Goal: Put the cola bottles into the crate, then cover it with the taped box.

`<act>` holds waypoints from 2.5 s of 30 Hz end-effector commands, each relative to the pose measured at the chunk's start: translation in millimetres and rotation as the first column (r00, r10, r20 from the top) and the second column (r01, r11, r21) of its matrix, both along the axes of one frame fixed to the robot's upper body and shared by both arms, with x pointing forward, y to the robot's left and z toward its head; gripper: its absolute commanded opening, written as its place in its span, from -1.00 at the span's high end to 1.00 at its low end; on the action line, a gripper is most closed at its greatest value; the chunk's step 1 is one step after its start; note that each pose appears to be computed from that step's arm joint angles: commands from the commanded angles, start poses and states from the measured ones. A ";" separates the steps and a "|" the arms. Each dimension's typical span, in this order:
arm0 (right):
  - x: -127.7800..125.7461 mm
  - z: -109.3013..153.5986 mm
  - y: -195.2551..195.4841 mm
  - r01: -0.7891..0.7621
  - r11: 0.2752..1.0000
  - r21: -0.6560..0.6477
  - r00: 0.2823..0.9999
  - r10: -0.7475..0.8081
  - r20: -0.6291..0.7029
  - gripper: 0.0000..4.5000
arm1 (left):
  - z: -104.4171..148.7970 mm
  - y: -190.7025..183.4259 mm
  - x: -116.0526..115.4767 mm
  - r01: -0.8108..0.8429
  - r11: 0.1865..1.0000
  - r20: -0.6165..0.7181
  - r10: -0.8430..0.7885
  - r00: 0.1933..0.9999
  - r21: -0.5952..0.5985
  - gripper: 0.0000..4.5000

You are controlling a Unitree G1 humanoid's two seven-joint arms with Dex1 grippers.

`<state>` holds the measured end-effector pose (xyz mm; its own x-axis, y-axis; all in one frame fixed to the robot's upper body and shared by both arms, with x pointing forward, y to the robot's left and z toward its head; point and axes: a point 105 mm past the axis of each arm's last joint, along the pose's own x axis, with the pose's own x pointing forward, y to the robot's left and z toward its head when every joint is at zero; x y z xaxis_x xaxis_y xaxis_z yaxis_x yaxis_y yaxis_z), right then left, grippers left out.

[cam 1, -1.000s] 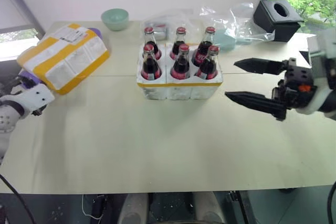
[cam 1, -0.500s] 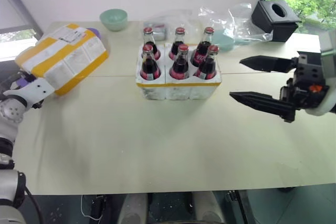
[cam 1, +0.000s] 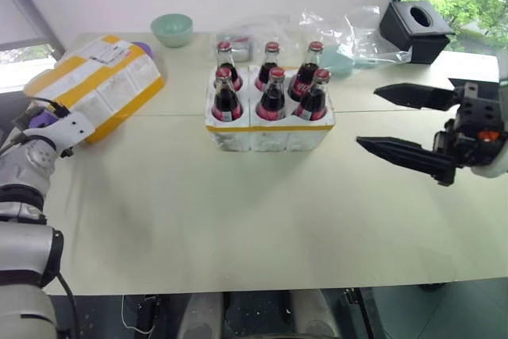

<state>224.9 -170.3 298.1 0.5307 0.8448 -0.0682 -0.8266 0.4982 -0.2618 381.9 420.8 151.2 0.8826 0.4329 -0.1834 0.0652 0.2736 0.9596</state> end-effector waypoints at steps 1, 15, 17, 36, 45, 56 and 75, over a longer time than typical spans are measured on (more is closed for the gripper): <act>-4.4 9.8 -4.2 0.026 1.000 -0.011 0.997 -0.025 0.072 -0.97 | 15.2 8.0 -1.0 -0.042 0.999 0.046 0.041 0.998 0.028 -1.00; -3.5 7.1 -13.0 0.057 0.998 0.001 0.995 -0.057 0.087 -1.00 | 7.3 10.4 -2.1 -0.094 0.995 0.025 0.095 0.995 -0.040 -0.25; -3.2 7.2 -13.6 0.058 0.998 0.002 0.994 -0.057 0.089 -1.00 | 8.6 9.9 -1.1 -0.095 0.995 0.024 0.096 0.995 -0.034 0.16; -2.2 8.0 -8.3 0.045 0.999 0.021 0.993 -0.047 0.106 -1.00 | 25.1 2.8 7.1 -0.050 0.999 0.066 0.050 0.997 -0.005 0.91; -0.4 9.0 -8.2 0.050 0.999 0.015 0.994 -0.051 0.099 -1.00 | 62.3 -7.1 17.1 0.017 1.000 0.185 -0.019 0.983 0.009 0.91; 3.2 0.4 -17.6 0.096 0.995 -0.004 0.995 -0.095 0.036 -1.00 | 172.8 -72.3 36.6 0.328 0.942 0.455 -0.324 0.830 0.074 0.91; 8.7 -12.5 -19.3 0.121 0.993 0.009 0.993 -0.121 0.007 -1.00 | 189.8 -223.9 15.4 0.870 0.439 0.239 -0.890 0.387 0.224 0.91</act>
